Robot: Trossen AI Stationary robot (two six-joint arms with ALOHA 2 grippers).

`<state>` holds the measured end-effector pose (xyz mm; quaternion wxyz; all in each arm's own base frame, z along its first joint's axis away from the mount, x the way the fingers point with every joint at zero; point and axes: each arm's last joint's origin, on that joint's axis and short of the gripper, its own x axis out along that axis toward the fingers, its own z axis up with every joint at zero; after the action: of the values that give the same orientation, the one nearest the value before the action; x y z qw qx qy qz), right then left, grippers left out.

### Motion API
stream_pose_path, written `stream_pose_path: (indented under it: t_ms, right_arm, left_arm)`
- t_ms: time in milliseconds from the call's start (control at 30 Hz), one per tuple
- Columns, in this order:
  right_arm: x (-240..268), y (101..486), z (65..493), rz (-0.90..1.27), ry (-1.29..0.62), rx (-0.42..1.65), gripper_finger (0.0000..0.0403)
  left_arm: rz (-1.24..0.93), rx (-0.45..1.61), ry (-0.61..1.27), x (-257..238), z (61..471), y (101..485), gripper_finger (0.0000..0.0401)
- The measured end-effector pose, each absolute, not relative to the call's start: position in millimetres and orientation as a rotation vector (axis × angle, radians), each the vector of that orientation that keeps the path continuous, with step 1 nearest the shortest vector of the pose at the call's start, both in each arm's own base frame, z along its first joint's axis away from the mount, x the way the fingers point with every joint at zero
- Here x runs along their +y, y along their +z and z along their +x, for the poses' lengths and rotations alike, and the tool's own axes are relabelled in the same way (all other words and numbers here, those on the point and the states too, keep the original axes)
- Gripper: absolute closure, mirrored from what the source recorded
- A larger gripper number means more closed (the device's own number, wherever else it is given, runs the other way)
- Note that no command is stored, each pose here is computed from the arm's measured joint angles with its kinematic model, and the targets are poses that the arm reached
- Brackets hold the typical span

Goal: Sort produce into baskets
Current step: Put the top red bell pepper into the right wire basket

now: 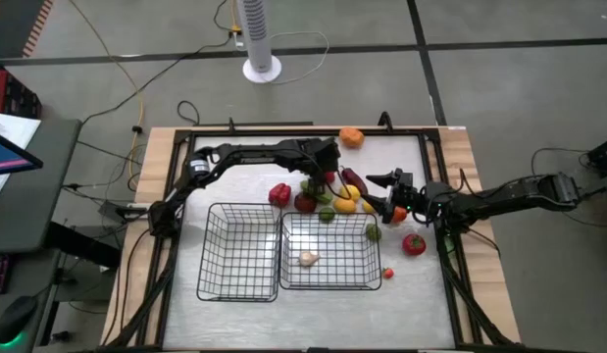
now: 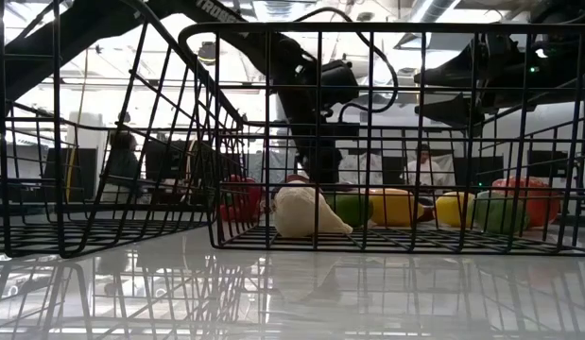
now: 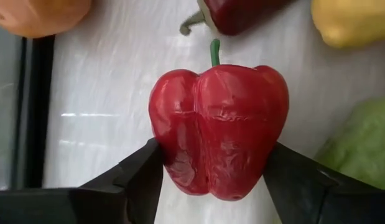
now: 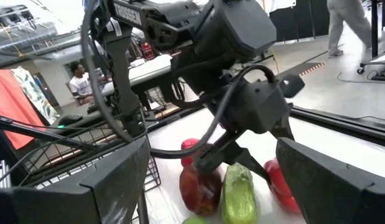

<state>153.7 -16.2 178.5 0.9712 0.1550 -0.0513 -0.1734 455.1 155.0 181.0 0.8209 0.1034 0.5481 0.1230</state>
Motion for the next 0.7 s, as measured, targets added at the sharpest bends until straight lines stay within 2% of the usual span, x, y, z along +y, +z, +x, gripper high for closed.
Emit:
stream_pose_path:
  t_ms: [133,333,533,700]
  right_arm:
    - [-16.2,178.4,153.7,0.315,-0.349,-0.103,0.0023]
    - [-16.2,177.6,153.8,0.311,-0.351,-0.093,0.0023]
    - [-16.6,181.6,152.4,0.281,-0.373,-0.128,0.0023]
    - [-16.7,182.3,151.6,0.264,-0.377,-0.128,0.0023]
  left_arm:
    - [0.284,1.168,0.271,150.5,460.4,203.1,0.0175]
    - [0.342,1.183,0.272,142.4,460.7,257.1,0.0176]
    - [0.272,1.228,0.274,125.9,439.9,312.7,0.0176]
    - [0.135,1.223,0.128,101.6,414.9,331.6,0.0176]
